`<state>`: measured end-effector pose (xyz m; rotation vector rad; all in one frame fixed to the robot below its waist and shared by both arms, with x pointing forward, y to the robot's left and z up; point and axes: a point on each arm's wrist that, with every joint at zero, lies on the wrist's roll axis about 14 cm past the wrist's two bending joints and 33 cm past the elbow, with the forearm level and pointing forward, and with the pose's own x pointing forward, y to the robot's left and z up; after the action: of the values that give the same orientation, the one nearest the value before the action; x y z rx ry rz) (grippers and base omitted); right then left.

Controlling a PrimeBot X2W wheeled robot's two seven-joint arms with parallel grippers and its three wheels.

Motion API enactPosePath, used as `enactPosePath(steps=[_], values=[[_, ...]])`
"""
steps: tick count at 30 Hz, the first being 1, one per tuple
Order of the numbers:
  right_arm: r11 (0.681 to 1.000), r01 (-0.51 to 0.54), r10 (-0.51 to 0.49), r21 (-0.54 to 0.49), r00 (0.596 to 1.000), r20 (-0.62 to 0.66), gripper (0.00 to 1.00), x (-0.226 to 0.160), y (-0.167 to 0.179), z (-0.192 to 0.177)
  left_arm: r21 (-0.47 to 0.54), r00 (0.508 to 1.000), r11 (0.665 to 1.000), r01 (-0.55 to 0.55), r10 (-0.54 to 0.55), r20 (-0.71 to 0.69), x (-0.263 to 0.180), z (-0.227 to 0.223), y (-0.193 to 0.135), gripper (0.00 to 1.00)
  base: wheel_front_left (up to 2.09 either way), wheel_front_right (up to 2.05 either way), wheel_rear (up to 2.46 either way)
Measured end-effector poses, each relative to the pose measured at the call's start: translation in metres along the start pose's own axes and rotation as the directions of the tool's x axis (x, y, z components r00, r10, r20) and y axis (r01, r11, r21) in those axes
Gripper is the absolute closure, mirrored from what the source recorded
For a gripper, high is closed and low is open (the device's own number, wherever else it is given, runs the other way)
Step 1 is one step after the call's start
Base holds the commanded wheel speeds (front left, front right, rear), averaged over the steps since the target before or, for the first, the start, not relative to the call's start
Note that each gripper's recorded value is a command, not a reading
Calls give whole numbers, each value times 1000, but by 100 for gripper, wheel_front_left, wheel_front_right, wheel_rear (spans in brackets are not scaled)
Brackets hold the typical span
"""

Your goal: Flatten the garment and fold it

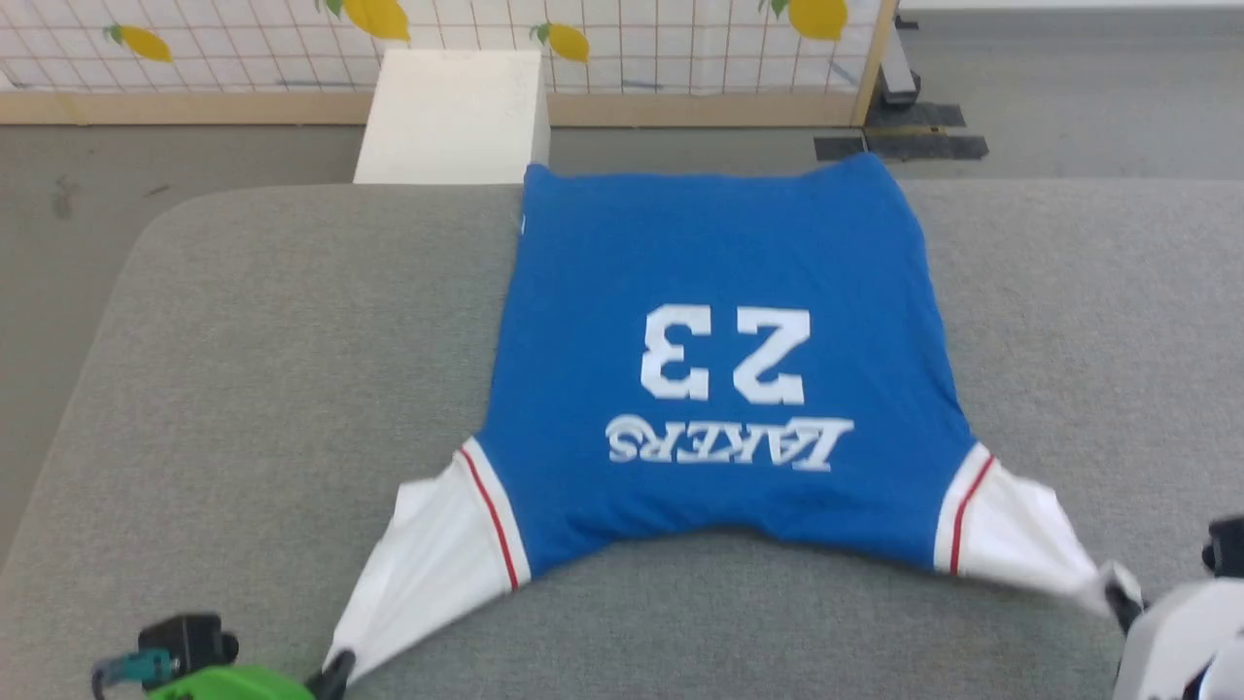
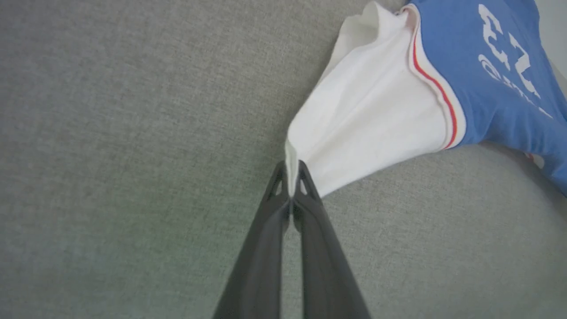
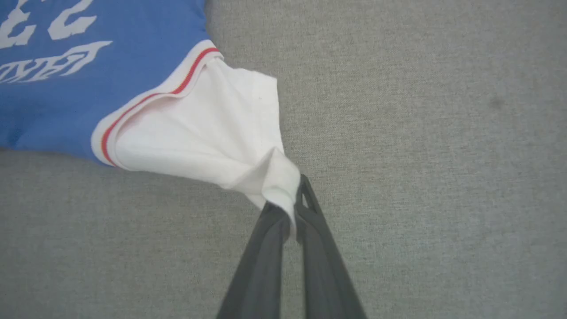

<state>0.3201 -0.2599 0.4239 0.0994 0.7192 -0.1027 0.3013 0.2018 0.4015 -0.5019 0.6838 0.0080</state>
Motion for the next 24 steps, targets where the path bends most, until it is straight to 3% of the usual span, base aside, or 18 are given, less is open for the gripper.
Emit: enactPosePath(steps=[11, 24], values=[[991, 129, -119, 26, 965, -233, 100, -26, -26, -67, -70, 989, 991, -111, 102, -111, -33, -41, 27, 100, 0, 0, 0], [992, 89, -60, 86, 953, -296, 100, -6, -15, -100, -60, 985, 992, -114, 105, -137, -21, -54, 24, 100, 0, 0, 0]])
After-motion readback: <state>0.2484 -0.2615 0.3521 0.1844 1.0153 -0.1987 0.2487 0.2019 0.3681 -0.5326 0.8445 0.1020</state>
